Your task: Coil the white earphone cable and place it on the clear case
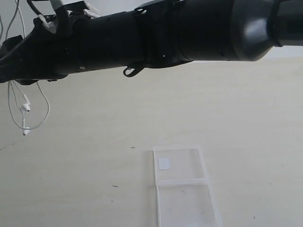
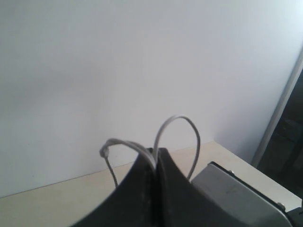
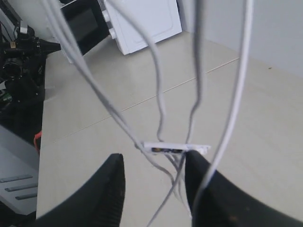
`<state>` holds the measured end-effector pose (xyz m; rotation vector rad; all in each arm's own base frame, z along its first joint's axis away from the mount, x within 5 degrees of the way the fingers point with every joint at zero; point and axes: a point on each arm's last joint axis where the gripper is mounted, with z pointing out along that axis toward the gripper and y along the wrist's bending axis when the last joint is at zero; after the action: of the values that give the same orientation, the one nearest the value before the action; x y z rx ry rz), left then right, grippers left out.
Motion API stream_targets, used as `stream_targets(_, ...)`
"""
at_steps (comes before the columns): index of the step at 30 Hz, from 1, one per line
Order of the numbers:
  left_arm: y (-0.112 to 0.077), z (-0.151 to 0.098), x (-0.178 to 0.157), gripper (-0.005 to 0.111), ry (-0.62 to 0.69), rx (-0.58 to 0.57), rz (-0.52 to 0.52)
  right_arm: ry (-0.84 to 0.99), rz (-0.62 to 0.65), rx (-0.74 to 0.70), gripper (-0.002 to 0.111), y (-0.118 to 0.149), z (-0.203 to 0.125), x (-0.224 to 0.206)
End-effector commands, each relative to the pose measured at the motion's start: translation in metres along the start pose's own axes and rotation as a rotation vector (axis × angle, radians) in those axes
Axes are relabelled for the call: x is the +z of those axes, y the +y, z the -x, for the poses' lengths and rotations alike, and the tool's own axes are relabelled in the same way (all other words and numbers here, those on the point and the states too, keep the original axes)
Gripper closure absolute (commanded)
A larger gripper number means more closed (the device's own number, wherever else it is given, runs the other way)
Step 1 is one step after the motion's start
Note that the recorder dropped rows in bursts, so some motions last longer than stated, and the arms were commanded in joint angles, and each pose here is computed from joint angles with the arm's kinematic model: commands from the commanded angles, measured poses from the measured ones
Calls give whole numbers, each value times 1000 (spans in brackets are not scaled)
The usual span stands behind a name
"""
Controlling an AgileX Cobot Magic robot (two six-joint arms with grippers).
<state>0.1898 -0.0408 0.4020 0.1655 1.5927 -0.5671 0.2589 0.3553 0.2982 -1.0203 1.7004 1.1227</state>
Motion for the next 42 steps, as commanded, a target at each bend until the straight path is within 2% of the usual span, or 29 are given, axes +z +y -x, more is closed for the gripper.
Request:
stream_targets(1, -2, 2, -1, 107, -8, -16, -20, -5, -1, 0, 61, 0, -1, 1)
stream_targets(5, -3, 2, -1, 107, -8, -17, -23, -3, -3, 1, 53, 0, -1, 2)
stream_targets(15, -4, 2, -1, 107, -4, -19, -37, -5, -56, 6, 53, -5, -1, 2)
stream_targets(17, -4, 2, -1, 107, -4, -16, -36, -4, -40, 8, 60, -4, -1, 2)
stream_targets(22, -1, 2, -1, 107, -12, -6, -5, 28, 9, -36, 108, 1, -4, 2)
stream_targets(29, 6, 4, -1, 107, -30, 13, 75, 156, -25, -24, 106, -3, -16, 1)
stream_targets(32, 11, 3, -1, 107, -18, 20, 122, 174, -31, -55, 108, -2, -15, -2)
stream_targets(34, 16, -4, -1, 107, -11, -16, 163, 197, -51, -96, 108, -2, -11, -9)
stream_targets(39, 28, -32, -2, 107, 48, -53, 232, 341, -226, -130, 108, -10, 9, -56)
stream_targets(42, 31, -45, -2, 107, 87, -68, 239, 477, -332, -240, 108, -6, 18, -90)
